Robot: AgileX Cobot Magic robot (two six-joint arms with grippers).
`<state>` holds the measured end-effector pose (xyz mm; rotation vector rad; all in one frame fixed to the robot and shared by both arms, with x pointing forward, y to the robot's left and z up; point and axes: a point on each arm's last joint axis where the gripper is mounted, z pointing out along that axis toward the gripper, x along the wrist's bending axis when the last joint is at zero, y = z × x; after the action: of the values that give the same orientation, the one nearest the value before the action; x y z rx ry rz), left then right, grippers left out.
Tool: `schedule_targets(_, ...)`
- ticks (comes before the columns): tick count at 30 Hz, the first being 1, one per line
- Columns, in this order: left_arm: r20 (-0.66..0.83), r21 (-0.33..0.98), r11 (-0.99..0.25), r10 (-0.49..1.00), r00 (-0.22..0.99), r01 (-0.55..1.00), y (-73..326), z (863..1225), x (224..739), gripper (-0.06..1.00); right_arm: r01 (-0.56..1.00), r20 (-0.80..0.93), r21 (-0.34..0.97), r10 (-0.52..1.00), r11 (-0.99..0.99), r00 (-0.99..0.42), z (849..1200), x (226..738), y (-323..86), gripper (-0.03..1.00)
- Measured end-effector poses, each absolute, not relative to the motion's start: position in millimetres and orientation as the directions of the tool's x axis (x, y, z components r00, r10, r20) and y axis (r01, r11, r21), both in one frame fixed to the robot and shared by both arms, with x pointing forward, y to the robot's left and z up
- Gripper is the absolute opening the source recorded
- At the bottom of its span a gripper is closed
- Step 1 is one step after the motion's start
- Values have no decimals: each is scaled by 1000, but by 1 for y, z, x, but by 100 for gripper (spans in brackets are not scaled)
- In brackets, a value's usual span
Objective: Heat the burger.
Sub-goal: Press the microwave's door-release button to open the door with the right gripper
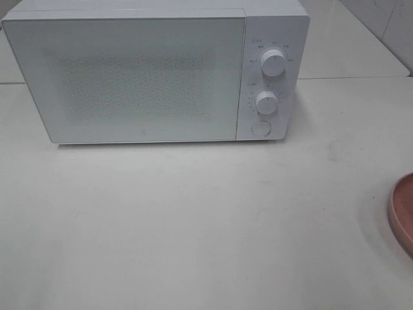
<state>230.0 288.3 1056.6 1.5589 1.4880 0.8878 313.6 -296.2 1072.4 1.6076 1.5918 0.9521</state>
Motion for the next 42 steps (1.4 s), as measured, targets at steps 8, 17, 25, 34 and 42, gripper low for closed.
schedule_targets(8,-33,895,-1,997,67,445,288,1057,230,96,488,39,873,999,-22,-25,1073,342,-292,75)
schedule_targets(17,-33,895,-1,997,67,445,288,1057,230,96,496,38,868,999,-16,-35,1067,370,-289,75)
schedule_targets(25,-33,895,-1,997,67,445,288,1057,230,96,517,38,856,998,-9,-45,1055,400,-285,75)
schedule_targets(34,-33,895,-1,997,67,445,288,1057,230,96,526,40,850,998,-6,-53,1044,420,-282,75)
schedule_targets(42,-33,895,-1,997,67,445,288,1057,230,96,441,52,897,996,-12,-78,1031,456,-276,75)
